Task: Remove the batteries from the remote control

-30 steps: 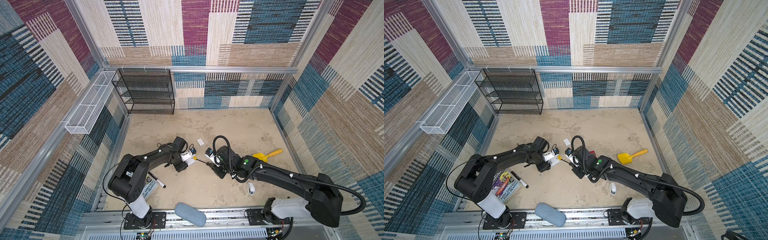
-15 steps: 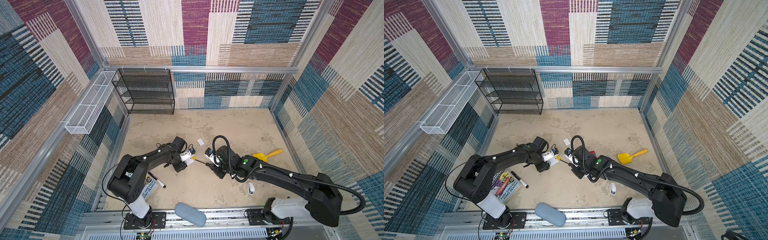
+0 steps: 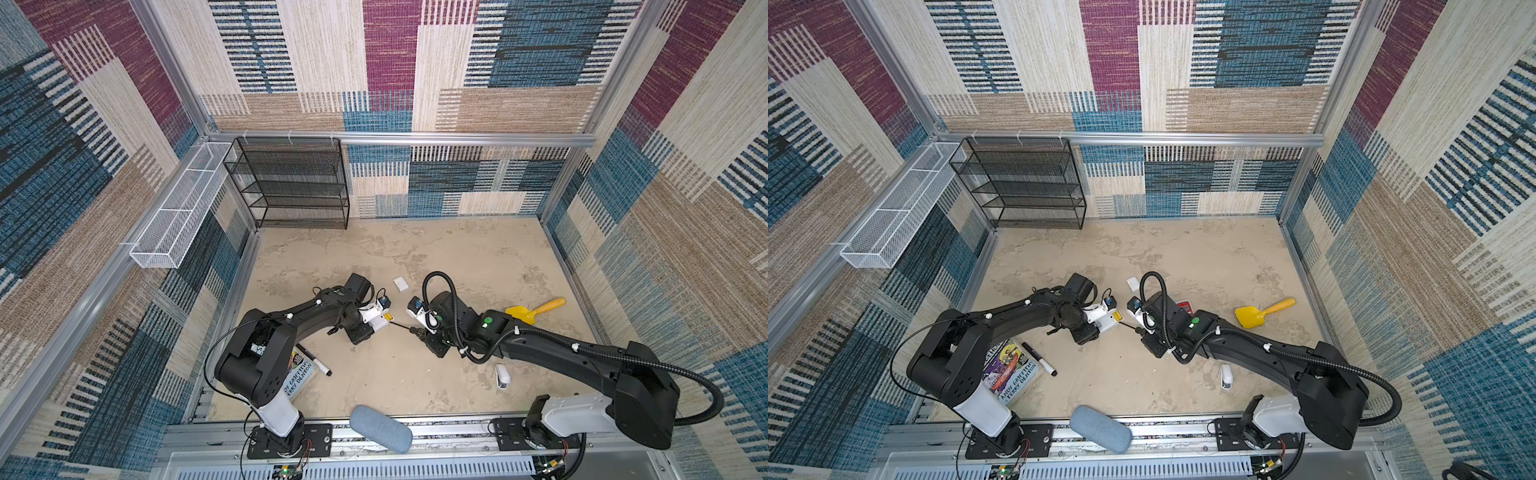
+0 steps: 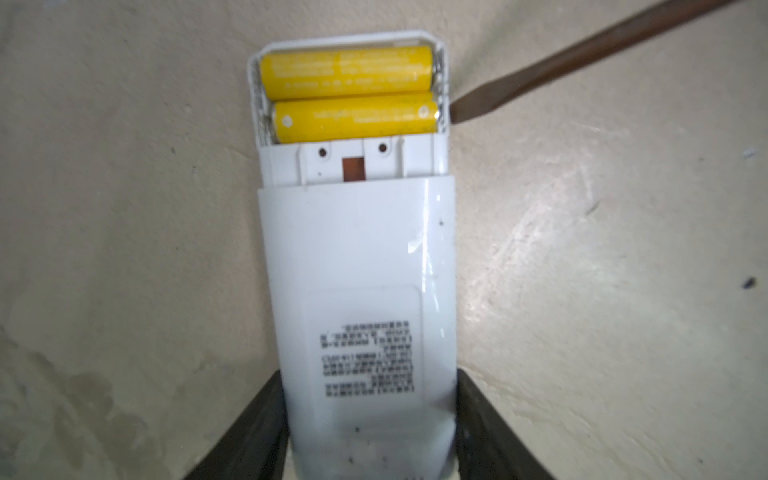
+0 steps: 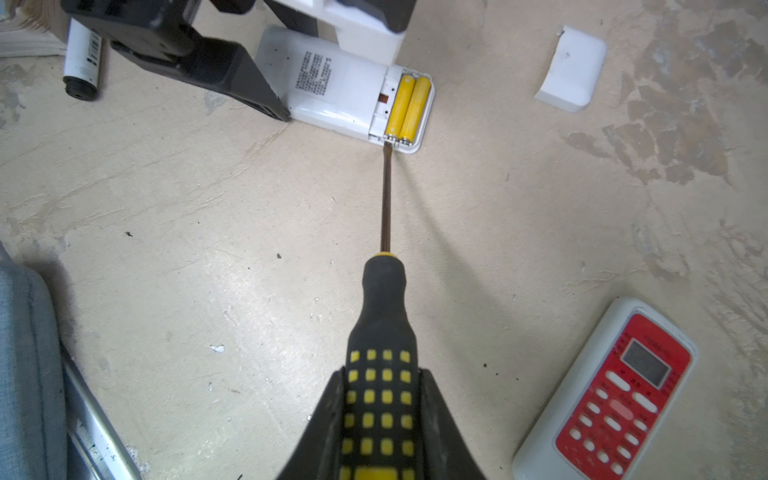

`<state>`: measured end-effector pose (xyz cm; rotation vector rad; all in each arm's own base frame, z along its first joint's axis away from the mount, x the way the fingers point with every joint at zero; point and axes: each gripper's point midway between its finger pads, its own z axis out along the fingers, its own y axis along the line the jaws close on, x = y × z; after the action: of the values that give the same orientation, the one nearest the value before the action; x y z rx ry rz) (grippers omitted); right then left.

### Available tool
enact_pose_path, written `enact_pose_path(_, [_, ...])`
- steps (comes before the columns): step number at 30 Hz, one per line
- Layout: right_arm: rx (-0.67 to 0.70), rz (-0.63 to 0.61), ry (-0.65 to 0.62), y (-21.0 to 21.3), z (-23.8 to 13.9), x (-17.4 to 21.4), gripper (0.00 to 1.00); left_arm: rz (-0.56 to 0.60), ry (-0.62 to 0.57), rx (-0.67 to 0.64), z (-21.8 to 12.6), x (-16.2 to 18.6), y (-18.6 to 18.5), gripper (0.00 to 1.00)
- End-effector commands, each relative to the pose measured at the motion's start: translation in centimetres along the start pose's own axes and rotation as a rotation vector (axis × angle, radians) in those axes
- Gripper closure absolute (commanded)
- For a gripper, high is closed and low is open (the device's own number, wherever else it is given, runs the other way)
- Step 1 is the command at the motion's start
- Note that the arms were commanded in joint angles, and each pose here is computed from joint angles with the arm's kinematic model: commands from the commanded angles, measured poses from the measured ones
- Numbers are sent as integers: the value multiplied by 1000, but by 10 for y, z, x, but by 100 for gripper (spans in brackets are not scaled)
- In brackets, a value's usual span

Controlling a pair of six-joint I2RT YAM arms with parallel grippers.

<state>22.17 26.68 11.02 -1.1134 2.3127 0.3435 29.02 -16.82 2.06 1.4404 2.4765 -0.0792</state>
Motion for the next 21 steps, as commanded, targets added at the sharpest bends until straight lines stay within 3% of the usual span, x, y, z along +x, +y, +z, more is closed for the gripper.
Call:
enact_pose_path(1, [3,1,-63,0,-2,-15,100,35,114,0,5,27,-3,38])
enact_pose_path(21, [68,4,-31,-12,5,-8,100,39,125,8,7,29,-4,39])
